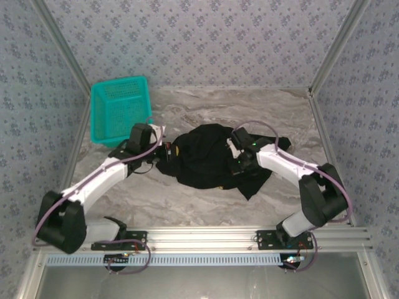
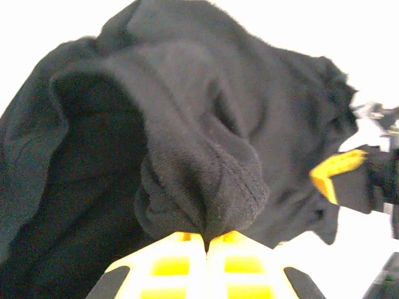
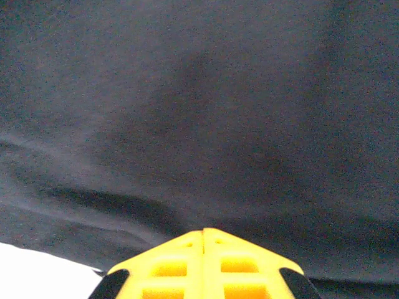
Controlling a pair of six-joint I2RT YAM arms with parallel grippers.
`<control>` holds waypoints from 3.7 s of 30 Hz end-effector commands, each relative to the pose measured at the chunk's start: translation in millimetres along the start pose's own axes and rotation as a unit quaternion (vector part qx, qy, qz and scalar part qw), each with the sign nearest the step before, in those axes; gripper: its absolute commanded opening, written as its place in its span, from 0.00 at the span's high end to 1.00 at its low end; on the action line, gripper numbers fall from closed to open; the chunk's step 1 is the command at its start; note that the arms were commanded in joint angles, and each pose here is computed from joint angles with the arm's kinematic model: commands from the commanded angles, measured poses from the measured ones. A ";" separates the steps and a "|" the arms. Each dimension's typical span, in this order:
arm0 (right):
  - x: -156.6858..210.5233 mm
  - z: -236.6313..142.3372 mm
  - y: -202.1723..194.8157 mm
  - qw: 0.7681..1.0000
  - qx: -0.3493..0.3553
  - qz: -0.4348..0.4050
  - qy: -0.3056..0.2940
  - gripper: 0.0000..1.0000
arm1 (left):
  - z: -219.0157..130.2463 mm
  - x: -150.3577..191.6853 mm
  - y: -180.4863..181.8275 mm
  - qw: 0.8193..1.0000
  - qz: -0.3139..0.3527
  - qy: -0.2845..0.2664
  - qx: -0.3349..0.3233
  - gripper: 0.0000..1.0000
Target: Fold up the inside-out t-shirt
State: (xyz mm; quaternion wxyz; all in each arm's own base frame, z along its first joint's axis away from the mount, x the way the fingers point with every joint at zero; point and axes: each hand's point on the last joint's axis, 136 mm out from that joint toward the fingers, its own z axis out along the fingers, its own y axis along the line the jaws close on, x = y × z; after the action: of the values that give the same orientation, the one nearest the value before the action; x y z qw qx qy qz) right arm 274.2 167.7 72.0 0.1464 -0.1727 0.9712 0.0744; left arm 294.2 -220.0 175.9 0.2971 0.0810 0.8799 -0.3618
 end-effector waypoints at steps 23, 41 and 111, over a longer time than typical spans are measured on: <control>-26.9 41.7 137.4 0.984 -0.108 -0.078 -0.119 0.44 | -38.0 -19.0 -24.9 0.999 -0.006 -0.041 0.030 1.00; 0.6 -99.4 119.5 0.891 -0.418 -0.083 -0.159 1.00 | -30.6 25.6 91.2 0.971 -0.005 0.003 -0.237 0.71; -31.4 -37.7 89.6 0.943 -0.154 0.071 -0.286 0.87 | 20.0 -10.6 -92.0 0.996 0.062 0.056 0.037 1.00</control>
State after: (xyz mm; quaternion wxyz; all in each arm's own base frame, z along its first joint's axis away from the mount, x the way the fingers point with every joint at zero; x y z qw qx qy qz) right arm 272.7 260.1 116.9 0.3973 -0.0485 0.8812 0.2517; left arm 264.2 -324.9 209.5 0.2256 0.1959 0.8706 -0.3908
